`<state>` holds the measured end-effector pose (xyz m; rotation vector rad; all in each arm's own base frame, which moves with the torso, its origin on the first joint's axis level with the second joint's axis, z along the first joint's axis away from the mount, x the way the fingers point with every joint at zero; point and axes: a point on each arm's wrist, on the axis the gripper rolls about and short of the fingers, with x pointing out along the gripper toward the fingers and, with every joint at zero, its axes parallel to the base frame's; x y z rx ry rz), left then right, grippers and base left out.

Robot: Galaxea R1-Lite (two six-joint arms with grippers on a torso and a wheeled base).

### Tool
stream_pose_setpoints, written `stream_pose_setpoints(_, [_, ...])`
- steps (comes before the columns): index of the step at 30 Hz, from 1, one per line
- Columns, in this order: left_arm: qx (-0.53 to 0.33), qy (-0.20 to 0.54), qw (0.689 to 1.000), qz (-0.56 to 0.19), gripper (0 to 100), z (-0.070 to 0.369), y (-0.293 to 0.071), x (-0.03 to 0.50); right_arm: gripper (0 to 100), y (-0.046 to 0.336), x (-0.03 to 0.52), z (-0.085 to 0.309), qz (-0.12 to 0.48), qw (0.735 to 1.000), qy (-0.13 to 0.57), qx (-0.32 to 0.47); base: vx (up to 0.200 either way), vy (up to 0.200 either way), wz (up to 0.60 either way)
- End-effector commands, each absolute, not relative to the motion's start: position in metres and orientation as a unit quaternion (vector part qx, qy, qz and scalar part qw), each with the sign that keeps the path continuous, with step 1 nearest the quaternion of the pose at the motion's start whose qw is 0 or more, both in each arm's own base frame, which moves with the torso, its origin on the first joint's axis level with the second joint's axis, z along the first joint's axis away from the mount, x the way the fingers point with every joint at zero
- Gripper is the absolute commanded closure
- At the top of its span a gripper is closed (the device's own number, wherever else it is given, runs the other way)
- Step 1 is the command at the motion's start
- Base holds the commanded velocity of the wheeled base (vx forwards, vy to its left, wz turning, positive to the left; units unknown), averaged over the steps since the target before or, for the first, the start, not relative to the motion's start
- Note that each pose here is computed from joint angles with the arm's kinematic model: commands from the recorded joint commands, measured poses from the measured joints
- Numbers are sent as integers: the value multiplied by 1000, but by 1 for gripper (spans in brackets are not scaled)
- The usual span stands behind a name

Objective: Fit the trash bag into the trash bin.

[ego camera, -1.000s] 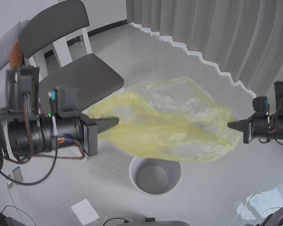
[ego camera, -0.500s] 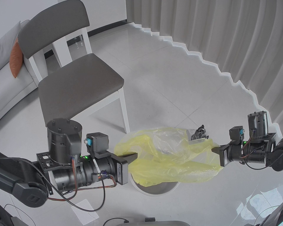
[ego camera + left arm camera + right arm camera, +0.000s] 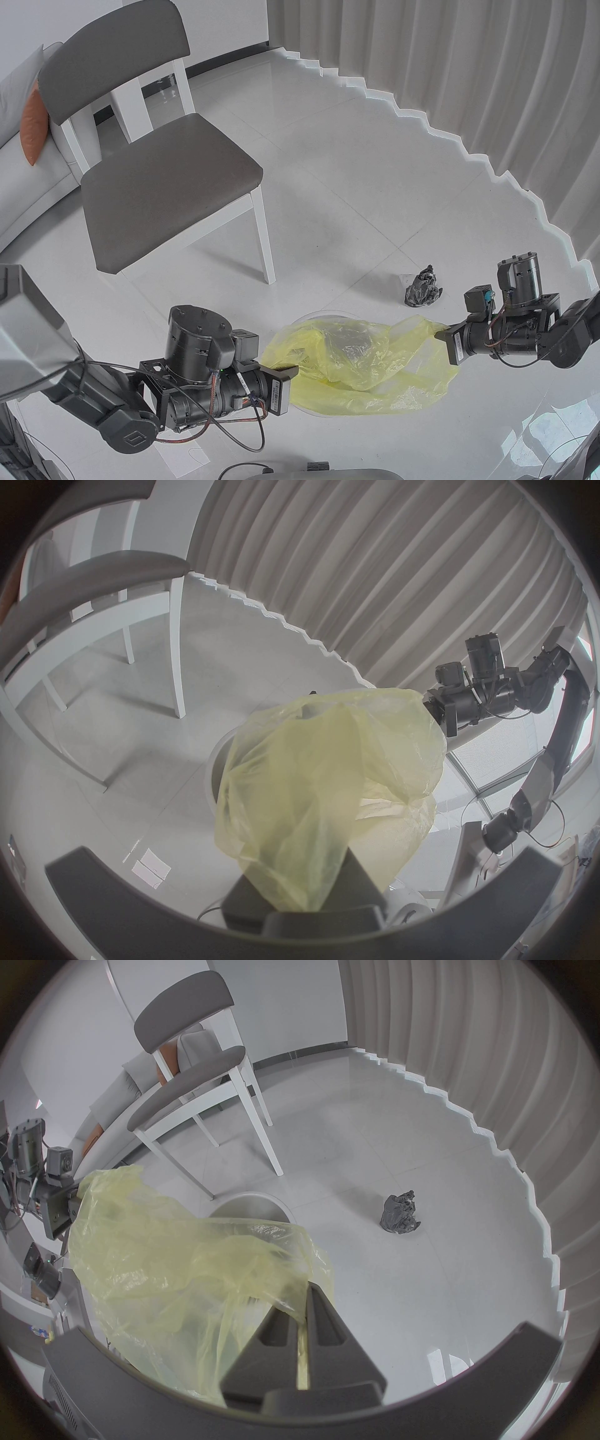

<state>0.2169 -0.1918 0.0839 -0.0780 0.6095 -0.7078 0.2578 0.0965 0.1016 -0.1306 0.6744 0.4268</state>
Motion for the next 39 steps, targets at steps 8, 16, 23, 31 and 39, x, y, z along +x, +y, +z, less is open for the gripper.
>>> stream_pose_setpoints(8, [-26, 329, 886, -327, 100, 29, -198, 229, 100, 106, 297, 57, 196, 912, 356, -60, 0, 0, 0])
stream_pose_setpoints(16, [-21, 345, 880, -325, 100, 15, -188, 220, 100, 107, 301, 40, 197, 906, 369, -59, 0, 0, 0])
stream_pose_setpoints(23, [-17, 368, 874, -317, 100, 6, -182, 213, 100, 105, 294, 25, 195, 895, 397, -63, 0, 0, 0])
stream_pose_setpoints(31, [-11, 376, 866, -329, 100, -4, -178, 201, 100, 103, 276, 14, 198, 879, 428, -70, 0, 0, 0])
stream_pose_setpoints(39, [-11, 373, 870, -324, 100, -13, -183, 214, 100, 106, 294, 2, 194, 885, 417, -66, 0, 0, 0])
